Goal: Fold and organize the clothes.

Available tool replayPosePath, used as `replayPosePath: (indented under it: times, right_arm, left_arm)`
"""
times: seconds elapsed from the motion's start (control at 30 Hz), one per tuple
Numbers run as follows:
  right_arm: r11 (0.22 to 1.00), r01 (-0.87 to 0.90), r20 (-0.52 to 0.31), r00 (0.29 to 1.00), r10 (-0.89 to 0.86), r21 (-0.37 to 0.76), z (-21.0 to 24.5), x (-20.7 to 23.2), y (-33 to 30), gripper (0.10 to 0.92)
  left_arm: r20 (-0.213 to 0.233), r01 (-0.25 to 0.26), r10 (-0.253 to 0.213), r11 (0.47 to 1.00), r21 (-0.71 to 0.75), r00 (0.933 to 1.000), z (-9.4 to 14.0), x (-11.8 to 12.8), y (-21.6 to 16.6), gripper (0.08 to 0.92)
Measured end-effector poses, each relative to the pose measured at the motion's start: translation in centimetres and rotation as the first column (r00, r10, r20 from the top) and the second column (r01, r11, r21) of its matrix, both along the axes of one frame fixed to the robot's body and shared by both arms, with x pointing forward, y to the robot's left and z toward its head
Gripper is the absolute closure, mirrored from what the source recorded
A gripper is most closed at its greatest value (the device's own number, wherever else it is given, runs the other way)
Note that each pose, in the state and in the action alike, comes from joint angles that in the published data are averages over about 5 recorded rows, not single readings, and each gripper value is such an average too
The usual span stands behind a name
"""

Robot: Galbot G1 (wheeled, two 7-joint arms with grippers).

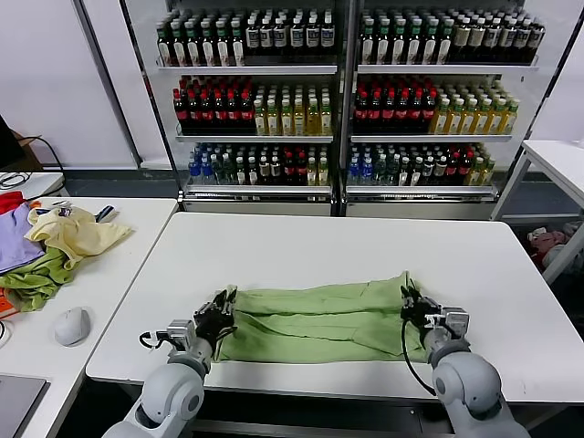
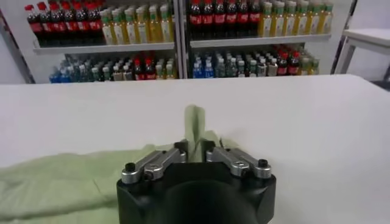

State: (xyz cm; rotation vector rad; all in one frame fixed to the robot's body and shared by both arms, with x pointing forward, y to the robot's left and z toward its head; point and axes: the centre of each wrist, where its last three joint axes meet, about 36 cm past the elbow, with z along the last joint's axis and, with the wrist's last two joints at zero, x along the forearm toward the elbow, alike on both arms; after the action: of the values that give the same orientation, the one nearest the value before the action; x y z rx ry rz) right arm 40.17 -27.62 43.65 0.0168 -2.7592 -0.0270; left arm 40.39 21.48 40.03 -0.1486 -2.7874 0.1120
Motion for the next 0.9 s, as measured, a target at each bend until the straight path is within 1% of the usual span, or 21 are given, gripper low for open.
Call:
replayPosePath:
  times: [0.03, 0.13, 0.2, 0.43, 0.5, 0.57, 0.63, 0.77, 0.9]
  right_arm:
    - [1.000, 0.003, 0.001, 1.000, -0.003, -0.006, 0.0, -0.3, 0.0, 0.621]
    - [1.000, 0.012, 0.002, 1.000, -0.012, -0.019, -0.1, -1.0, 0.0, 0.534]
    - [1.000, 0.014, 0.003, 1.000, -0.014, -0.024, -0.1, -1.4, 0.1, 0.465]
    - [0.999, 0.020, -0.001, 1.000, -0.020, -0.034, -0.2, -2.5, 0.3, 0.268]
    - [0.999, 0.021, -0.001, 1.000, -0.021, -0.036, -0.2, -2.7, 0.4, 0.225]
    - [0.999, 0.022, -0.001, 1.000, -0.023, -0.038, -0.2, -2.9, 0.4, 0.206]
    - [0.999, 0.024, -0.001, 1.000, -0.024, -0.039, -0.2, -3.0, 0.4, 0.202]
    - [0.999, 0.026, -0.002, 1.000, -0.026, -0.039, -0.3, -3.2, 0.5, 0.200]
    - [0.999, 0.027, -0.003, 1.000, -0.027, -0.039, -0.4, -3.4, 0.7, 0.200]
  left_arm:
    - [0.006, -0.003, 0.003, 1.000, 0.005, 1.0000, 0.0, -0.2, -0.1, 0.571]
    - [0.016, -0.014, 0.013, 1.000, 0.020, 0.9998, -0.1, -1.0, -0.7, 0.484]
    - [0.016, -0.023, 0.022, 0.999, 0.034, 0.9996, -0.4, -1.4, -1.2, 0.433]
    - [-0.009, -0.068, 0.069, 0.994, 0.083, 0.9976, -1.9, -2.9, -3.4, 0.232]
    - [-0.013, -0.085, 0.087, 0.992, 0.098, 0.9961, -2.2, -3.1, -3.9, 0.203]
    - [-0.014, -0.102, 0.104, 0.988, 0.111, 0.9944, -2.5, -3.2, -4.4, 0.206]
    - [-0.015, -0.118, 0.121, 0.985, 0.123, 0.9925, -2.7, -3.3, -4.8, 0.241]
    - [-0.023, -0.144, 0.148, 0.979, 0.141, 0.9887, -3.1, -3.3, -5.2, 0.341]
    - [-0.035, -0.161, 0.168, 0.975, 0.153, 0.9851, -3.3, -3.0, -5.1, 0.463]
